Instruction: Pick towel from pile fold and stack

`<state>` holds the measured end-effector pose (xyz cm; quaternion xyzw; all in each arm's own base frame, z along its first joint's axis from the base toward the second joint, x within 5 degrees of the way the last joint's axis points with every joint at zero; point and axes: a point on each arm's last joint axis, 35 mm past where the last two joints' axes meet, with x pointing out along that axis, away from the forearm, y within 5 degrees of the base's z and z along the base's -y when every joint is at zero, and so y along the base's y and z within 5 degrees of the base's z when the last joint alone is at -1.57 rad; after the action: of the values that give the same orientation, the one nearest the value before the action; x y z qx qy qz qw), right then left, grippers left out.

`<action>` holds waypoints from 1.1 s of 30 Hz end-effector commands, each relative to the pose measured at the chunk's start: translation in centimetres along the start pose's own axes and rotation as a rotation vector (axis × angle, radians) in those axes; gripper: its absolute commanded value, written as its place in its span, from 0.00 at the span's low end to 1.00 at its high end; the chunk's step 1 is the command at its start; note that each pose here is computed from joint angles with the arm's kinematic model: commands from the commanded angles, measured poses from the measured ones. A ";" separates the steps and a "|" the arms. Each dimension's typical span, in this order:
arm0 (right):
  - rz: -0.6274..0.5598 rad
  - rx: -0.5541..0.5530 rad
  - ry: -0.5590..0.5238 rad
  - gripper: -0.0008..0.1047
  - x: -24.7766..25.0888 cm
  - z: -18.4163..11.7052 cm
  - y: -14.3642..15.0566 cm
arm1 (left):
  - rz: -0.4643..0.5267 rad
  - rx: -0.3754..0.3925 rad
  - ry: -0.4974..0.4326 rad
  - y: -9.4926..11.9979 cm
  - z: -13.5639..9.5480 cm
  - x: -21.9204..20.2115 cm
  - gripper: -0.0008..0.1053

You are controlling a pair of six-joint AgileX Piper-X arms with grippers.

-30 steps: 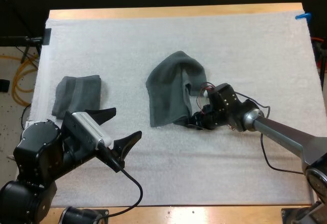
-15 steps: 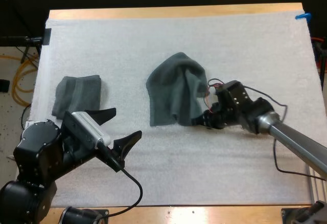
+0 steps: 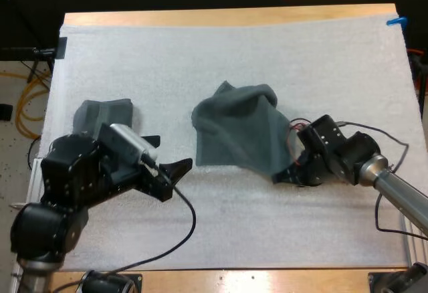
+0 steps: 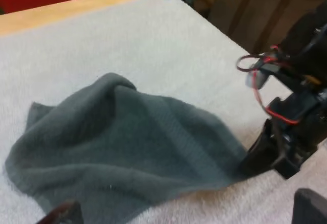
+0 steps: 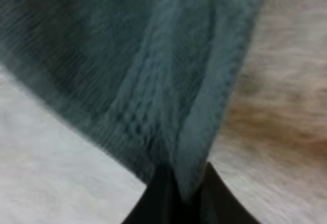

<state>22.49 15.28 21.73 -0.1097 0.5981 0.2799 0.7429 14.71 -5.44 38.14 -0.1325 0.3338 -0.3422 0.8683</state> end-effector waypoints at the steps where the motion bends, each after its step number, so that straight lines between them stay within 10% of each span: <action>1: -0.049 -0.012 0.024 0.01 -0.6 -0.5 -0.1 | -0.012 -0.014 0.008 0.0 0.2 0.2 0.74; 33: -0.084 -0.042 -0.058 0.01 -0.8 0.3 -0.2 | 0.135 -0.506 0.618 14.2 -5.1 20.6 0.74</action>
<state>22.81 15.16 22.21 -0.1374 0.5706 0.2629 0.7658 29.50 -8.95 17.42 -0.2054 0.6654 -0.2105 0.6861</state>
